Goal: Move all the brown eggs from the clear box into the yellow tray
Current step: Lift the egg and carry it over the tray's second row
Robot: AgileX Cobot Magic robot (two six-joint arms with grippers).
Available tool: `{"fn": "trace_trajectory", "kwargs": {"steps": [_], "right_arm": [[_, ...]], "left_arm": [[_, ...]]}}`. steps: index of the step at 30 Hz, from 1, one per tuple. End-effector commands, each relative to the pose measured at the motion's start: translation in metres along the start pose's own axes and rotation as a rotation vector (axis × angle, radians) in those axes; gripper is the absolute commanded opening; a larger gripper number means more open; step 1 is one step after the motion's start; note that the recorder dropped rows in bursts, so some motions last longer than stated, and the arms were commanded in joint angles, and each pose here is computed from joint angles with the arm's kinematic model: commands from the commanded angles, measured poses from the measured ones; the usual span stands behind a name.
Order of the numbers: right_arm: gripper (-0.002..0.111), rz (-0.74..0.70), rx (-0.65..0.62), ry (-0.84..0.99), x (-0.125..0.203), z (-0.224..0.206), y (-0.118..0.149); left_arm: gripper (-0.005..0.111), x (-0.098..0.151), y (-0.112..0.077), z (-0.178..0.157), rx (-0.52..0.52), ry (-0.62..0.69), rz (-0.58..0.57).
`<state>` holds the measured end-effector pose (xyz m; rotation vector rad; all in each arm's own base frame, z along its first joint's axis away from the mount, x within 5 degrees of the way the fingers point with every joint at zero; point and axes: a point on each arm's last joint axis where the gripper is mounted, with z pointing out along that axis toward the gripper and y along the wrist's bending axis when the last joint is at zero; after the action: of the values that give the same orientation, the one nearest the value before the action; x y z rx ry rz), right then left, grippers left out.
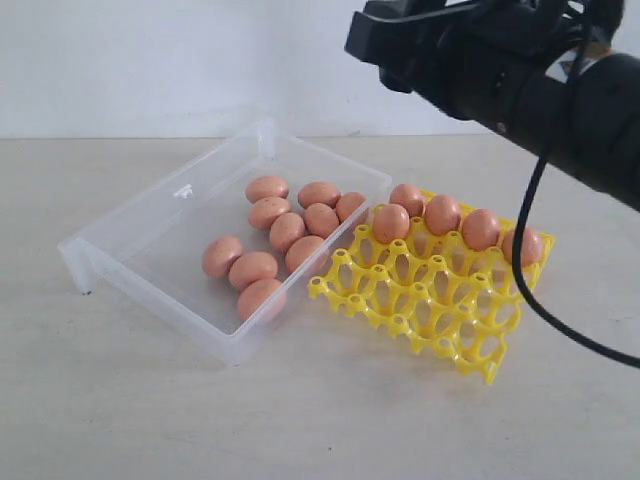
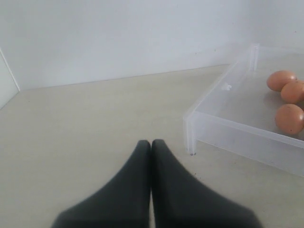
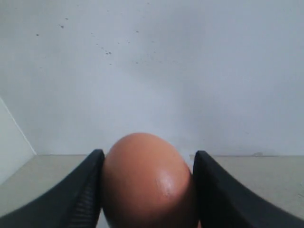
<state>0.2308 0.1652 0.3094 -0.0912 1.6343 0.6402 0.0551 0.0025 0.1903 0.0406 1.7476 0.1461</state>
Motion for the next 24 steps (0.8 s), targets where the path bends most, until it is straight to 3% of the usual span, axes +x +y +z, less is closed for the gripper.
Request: {"fn": "trace_trajectory", "kwargs": {"steps": [1, 5, 7, 11, 13, 17, 24], "right_arm": [[-0.001, 0.016, 0.087, 0.107, 0.007, 0.007, -0.034], [-0.001, 0.0, 0.102, 0.187, 0.011, 0.016, -0.077], [-0.001, 0.086, 0.048, 0.206, 0.013, 0.019, -0.092], [-0.001, 0.178, -0.396, 0.317, 0.021, 0.017, -0.088], [-0.001, 0.164, -0.522, 0.387, 0.031, 0.014, -0.084], [-0.001, 0.148, -0.496, 0.435, 0.038, 0.016, -0.088], [-0.001, 0.146, -0.427, 0.327, 0.03, 0.022, -0.093]], "left_arm": [[-0.004, 0.0, 0.0, 0.0, -0.002, -0.006, -0.013], [-0.004, 0.0, 0.0, 0.0, -0.003, -0.007, -0.013], [-0.004, 0.0, 0.0, 0.0, -0.003, -0.007, -0.013], [-0.004, 0.0, 0.0, 0.0, -0.003, -0.007, -0.013], [-0.004, 0.0, 0.0, 0.0, -0.003, -0.007, -0.013], [-0.004, 0.0, 0.0, 0.0, -0.003, -0.007, -0.013], [-0.004, 0.0, 0.0, 0.0, -0.002, -0.005, -0.013]]}}
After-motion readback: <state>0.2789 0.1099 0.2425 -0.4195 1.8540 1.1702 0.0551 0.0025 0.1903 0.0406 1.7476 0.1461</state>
